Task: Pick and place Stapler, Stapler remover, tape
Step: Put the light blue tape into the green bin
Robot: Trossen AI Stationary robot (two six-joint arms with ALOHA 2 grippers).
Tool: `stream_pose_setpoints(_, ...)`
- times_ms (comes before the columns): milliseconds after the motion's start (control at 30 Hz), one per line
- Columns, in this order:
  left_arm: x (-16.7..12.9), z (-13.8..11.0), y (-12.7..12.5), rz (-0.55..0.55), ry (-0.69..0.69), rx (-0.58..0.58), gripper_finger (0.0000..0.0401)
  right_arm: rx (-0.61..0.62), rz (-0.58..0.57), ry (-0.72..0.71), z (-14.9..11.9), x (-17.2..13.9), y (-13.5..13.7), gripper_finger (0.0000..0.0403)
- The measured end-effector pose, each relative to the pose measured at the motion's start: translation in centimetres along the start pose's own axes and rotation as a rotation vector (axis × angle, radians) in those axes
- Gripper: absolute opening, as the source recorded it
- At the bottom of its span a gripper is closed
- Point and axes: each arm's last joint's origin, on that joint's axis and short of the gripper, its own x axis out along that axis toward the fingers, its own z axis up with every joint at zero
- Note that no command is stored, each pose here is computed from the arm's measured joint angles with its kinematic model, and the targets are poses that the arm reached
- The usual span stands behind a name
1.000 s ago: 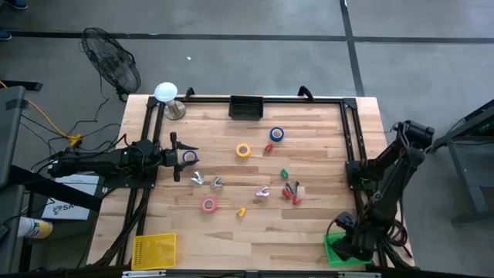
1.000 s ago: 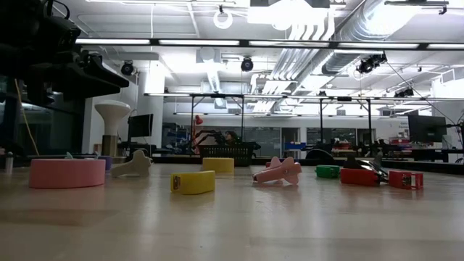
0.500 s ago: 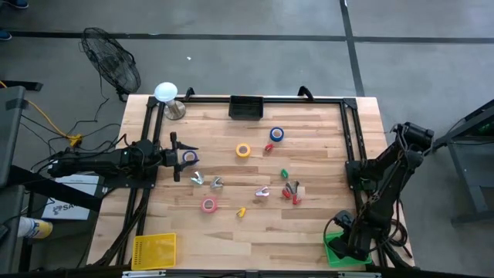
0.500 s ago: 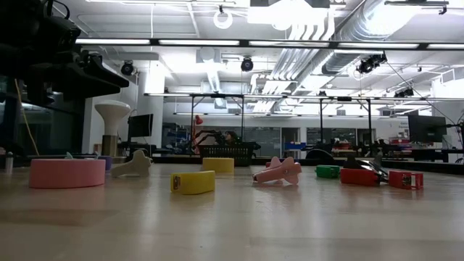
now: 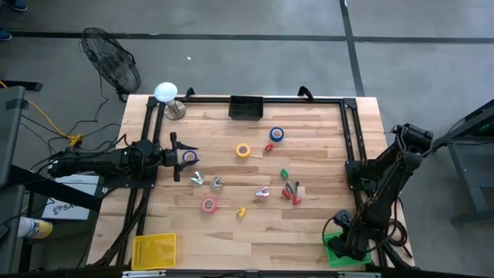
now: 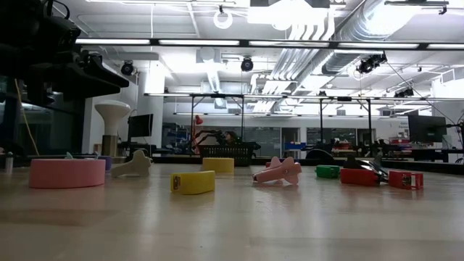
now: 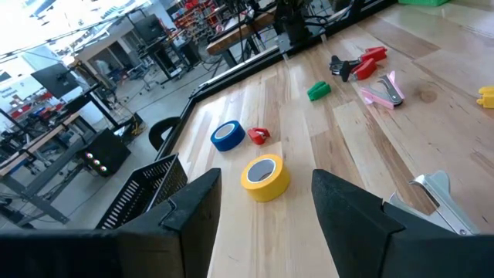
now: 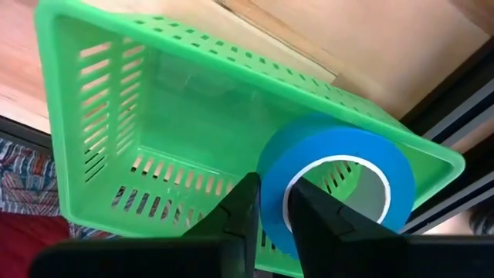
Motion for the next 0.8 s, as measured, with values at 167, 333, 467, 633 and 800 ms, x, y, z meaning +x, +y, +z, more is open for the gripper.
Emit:
stream_pose_setpoints(167,0.0,0.0,0.0,0.0,0.0,0.0,0.0197,0.005,-0.01,-0.01,0.1,0.08,-0.05,0.0065)
stream_pose_setpoints(333,0.0,0.0,0.0,0.0,0.0,0.0,0.0197,0.008,-0.017,-0.017,0.17,0.1,-0.13,0.0066)
stream_pose_setpoints(467,0.0,0.0,0.0,0.0,-0.001,0.0,0.0197,0.008,-0.02,-0.014,0.16,0.11,-0.13,0.0066)
stream_pose_setpoints(633,0.0,0.0,0.0,0.0,0.0,0.0,0.0197,-0.004,-0.023,-0.003,0.12,0.12,-0.12,0.0067)
stream_pose_setpoints(800,0.0,-0.01,0.0,0.0,0.0,0.0,0.0197,-0.015,-0.027,0.001,-0.04,-0.05,-0.02,0.0067)
